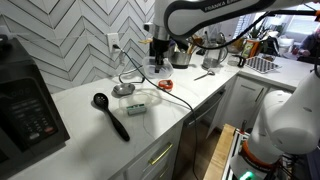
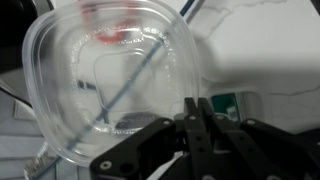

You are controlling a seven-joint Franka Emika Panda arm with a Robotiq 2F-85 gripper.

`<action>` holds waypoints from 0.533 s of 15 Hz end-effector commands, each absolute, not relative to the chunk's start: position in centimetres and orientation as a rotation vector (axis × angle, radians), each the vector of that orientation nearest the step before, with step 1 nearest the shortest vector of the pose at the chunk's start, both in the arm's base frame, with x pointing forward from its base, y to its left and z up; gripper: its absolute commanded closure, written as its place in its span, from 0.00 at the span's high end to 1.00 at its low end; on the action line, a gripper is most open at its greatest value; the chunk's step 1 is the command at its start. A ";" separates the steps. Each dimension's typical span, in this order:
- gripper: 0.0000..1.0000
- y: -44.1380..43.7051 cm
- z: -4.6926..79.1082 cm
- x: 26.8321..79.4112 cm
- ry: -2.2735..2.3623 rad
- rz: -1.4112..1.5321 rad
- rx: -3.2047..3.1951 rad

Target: Pick up the clear lunch box and move it to the left of the kitchen counter

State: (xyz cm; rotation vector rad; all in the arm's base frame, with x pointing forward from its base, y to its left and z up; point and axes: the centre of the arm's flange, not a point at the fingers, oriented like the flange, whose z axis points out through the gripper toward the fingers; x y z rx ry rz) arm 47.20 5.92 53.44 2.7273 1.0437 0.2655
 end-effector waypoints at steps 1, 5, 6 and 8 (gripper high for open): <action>0.02 13.0 54.2 51.4 1.268 0.307 2.546; 0.02 14.5 53.8 58.6 1.544 0.354 2.364; 0.02 14.3 53.5 60.3 1.615 0.361 2.321; 0.02 13.5 52.8 64.0 1.748 0.360 2.241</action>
